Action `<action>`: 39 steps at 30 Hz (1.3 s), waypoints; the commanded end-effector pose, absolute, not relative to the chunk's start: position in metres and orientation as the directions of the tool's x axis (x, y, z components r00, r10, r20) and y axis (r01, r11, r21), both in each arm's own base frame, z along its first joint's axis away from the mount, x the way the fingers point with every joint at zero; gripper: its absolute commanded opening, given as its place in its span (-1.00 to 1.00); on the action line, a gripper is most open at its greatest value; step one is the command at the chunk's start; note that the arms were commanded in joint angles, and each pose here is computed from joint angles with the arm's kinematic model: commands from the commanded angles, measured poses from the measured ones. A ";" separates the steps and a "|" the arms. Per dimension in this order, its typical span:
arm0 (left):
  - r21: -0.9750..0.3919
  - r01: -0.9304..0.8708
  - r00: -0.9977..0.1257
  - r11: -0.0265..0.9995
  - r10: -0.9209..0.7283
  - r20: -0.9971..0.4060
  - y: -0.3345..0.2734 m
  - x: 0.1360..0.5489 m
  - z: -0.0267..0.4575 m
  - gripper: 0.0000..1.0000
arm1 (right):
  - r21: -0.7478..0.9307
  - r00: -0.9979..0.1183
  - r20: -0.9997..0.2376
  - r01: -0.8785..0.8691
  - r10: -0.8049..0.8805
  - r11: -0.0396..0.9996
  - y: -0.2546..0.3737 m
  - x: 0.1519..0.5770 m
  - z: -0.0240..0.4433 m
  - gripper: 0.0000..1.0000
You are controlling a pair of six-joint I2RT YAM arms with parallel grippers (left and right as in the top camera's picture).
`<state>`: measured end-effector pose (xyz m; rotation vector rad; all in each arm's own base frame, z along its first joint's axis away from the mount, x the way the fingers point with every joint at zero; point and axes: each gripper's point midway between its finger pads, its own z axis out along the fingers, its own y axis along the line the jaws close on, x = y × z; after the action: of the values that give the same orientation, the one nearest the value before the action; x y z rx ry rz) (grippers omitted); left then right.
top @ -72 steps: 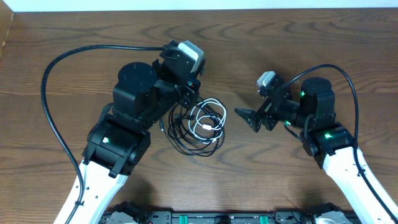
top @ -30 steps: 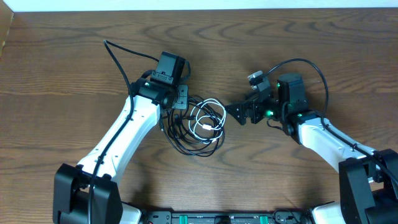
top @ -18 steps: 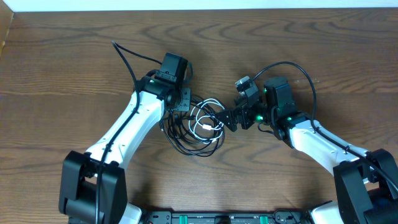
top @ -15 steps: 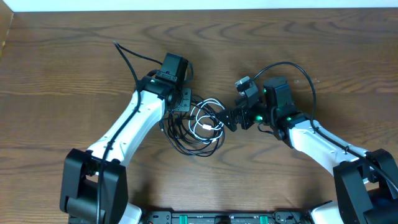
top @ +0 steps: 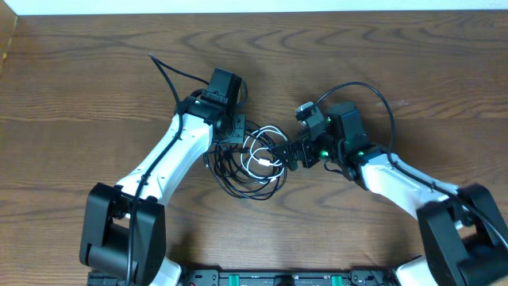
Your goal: Untangle cables
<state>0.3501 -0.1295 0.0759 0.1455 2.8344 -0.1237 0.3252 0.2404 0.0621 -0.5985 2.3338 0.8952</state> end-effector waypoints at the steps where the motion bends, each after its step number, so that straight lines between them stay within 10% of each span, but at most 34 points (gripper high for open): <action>1: -0.064 0.102 -0.959 0.993 0.081 -0.272 -0.128 0.345 0.066 -0.85 | 0.501 -0.794 -0.581 -0.525 -0.182 0.688 0.244 0.323 0.036 0.99; 10: -0.065 0.103 -0.957 0.993 0.081 -0.279 -0.128 0.347 0.067 -0.85 | 0.554 -0.814 -0.556 -0.513 -0.167 0.656 0.252 0.322 0.023 0.82; 39: -0.192 0.136 -0.964 0.972 0.085 -0.251 -0.150 0.339 0.069 -0.85 | 0.565 -0.810 -0.555 -0.535 -0.191 0.628 0.262 0.314 0.023 -0.98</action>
<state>0.3506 -0.1408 0.0775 0.1595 2.8284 -0.2138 0.3194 0.2601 0.0291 -0.5586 2.3898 1.0258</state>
